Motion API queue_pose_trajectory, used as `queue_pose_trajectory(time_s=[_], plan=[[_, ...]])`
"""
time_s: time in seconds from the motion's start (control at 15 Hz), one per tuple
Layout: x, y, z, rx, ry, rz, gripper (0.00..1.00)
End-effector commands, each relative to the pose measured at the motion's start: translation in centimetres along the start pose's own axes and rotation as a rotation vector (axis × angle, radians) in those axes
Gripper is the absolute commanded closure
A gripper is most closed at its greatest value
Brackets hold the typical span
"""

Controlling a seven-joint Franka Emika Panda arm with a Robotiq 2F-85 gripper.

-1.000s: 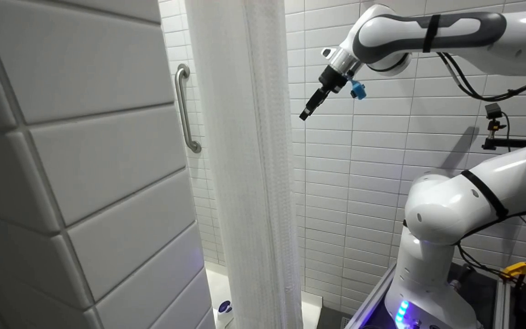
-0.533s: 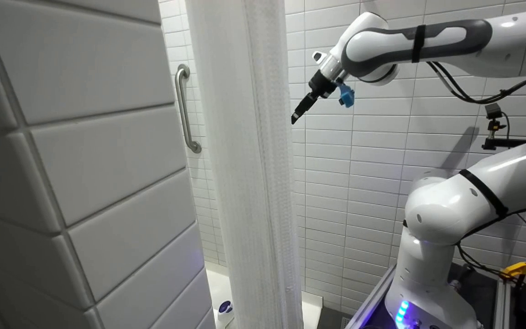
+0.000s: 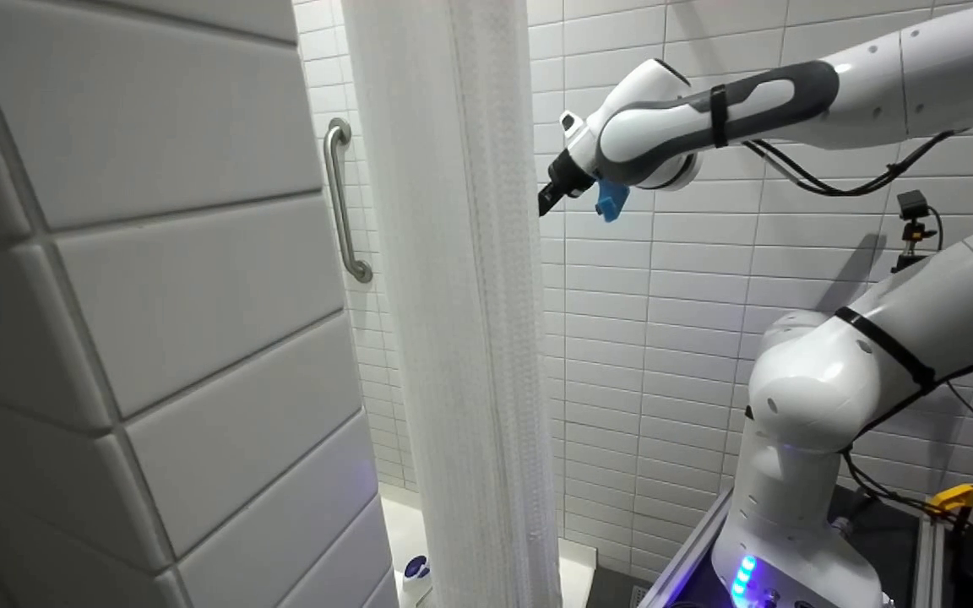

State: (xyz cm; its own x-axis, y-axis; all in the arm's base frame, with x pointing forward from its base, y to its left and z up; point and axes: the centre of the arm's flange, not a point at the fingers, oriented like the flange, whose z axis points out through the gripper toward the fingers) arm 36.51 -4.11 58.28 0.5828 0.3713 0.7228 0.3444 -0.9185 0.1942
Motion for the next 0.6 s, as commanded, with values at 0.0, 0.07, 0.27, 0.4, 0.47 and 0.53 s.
queue_pose_trajectory(time_s=[0.0, 0.07, 0.27, 0.4, 0.47, 0.53], plan=[[0.7, 0.8, 2.9, -0.081, 0.024, -0.046, 0.00], [0.7, 1.0, 3.6, -0.104, 0.027, -0.060, 0.00], [0.5, 1.7, 5.4, -0.170, 0.032, -0.098, 0.00], [0.6, 1.8, 6.7, -0.210, 0.040, -0.119, 0.00], [0.8, 2.0, 7.3, -0.227, 0.042, -0.125, 0.00], [0.9, 2.1, 7.9, -0.240, 0.043, -0.133, 0.00]])
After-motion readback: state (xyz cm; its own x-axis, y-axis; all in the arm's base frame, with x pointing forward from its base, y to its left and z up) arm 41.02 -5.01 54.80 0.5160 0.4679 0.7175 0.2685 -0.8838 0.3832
